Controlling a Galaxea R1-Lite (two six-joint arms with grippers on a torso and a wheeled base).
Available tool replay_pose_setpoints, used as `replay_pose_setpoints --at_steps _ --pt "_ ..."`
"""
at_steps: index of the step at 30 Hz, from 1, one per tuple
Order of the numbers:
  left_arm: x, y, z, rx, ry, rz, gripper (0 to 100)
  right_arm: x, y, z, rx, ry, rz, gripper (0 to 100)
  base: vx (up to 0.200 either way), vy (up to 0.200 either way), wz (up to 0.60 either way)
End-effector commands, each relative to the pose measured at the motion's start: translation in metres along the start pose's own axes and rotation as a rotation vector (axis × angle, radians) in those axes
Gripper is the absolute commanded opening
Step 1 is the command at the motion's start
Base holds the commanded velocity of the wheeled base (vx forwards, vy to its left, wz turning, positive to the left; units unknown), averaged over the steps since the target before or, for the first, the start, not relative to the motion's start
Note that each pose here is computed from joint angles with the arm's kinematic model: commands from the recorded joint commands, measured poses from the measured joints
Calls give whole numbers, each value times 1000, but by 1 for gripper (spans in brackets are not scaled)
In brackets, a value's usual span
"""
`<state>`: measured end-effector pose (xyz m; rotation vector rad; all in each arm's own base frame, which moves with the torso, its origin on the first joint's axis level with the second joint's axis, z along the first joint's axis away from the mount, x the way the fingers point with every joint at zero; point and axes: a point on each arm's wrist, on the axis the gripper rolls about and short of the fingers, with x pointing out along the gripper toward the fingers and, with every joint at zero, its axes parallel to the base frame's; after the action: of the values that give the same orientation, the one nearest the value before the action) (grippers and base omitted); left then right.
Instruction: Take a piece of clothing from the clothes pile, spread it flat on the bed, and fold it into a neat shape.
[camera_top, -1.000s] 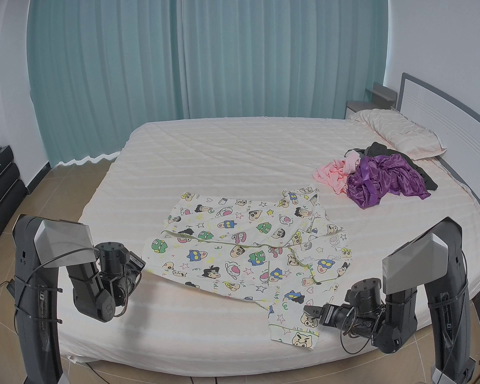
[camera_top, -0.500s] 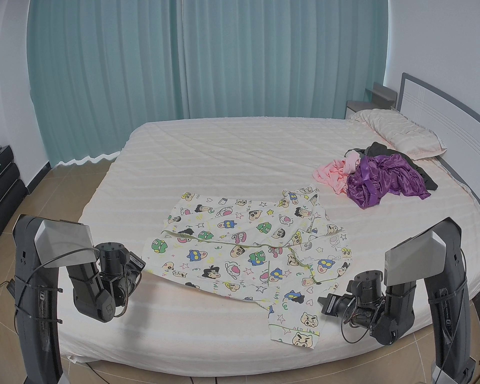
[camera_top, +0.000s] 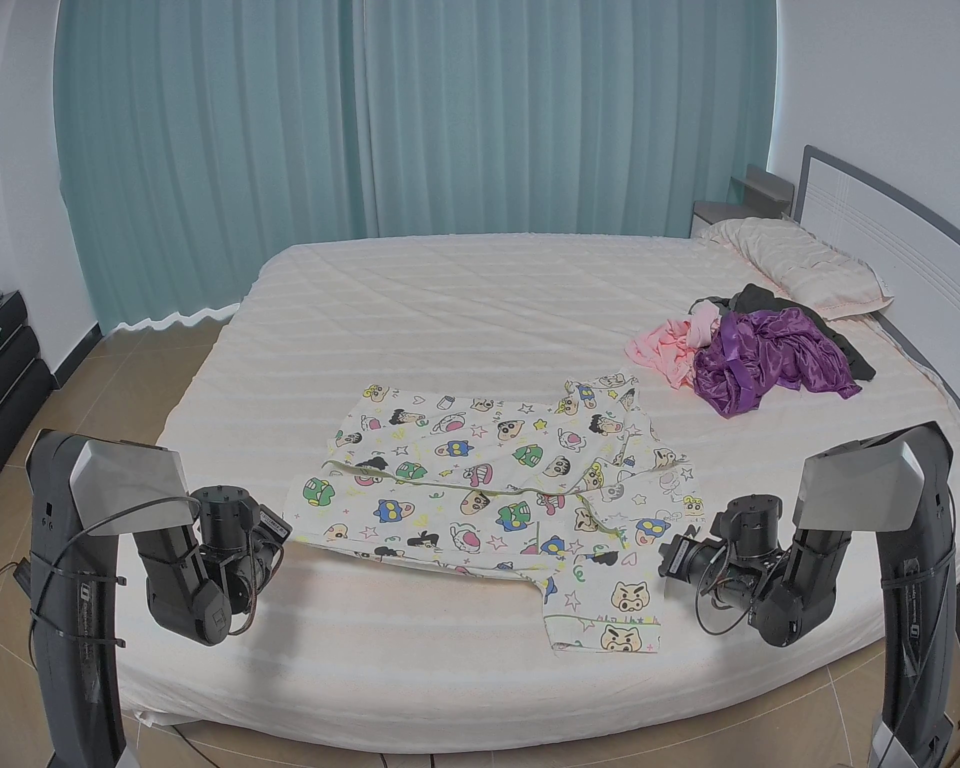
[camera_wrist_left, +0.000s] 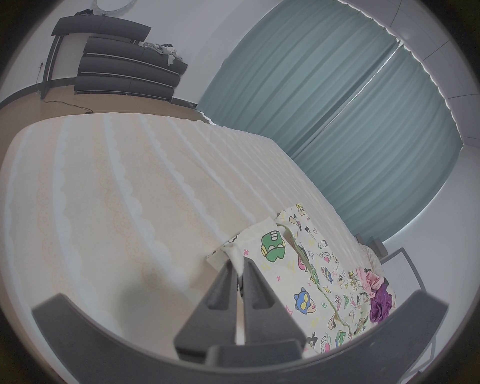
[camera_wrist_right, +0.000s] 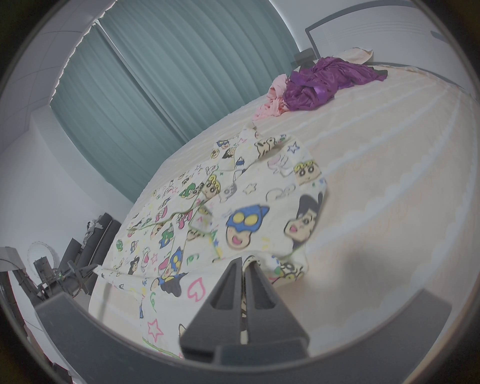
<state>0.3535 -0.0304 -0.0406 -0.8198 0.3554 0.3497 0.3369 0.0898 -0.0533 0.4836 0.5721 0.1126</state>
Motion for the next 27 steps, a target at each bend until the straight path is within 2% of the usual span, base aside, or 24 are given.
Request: replay_pose_setpoints --at_steps 1,7,8,15,21,25,27 --pt "1 2 -3 4 6 5 0 12 1 24 -5 -68 10 0 0 0 0" --pt "2 3 -5 9 11 8 0 21 1 25 -3 -31 -11 0 0 0 0" --pt "2 3 -5 9 12 9 0 21 0 25 -2 -26 -10 100 0 0 0" --pt "3 4 -7 10 15 11 0 6 -21 31 12 -10 -77 100 0 0 0" --pt "4 4 -7 11 17 11 0 -27 -44 59 61 -109 -123 100 0 0 0" --pt "4 5 -8 13 19 13 0 -49 -36 43 45 -46 -75 100 0 0 0" --pt "4 4 -8 13 21 9 0 -63 -23 22 10 39 16 100 0 0 0"
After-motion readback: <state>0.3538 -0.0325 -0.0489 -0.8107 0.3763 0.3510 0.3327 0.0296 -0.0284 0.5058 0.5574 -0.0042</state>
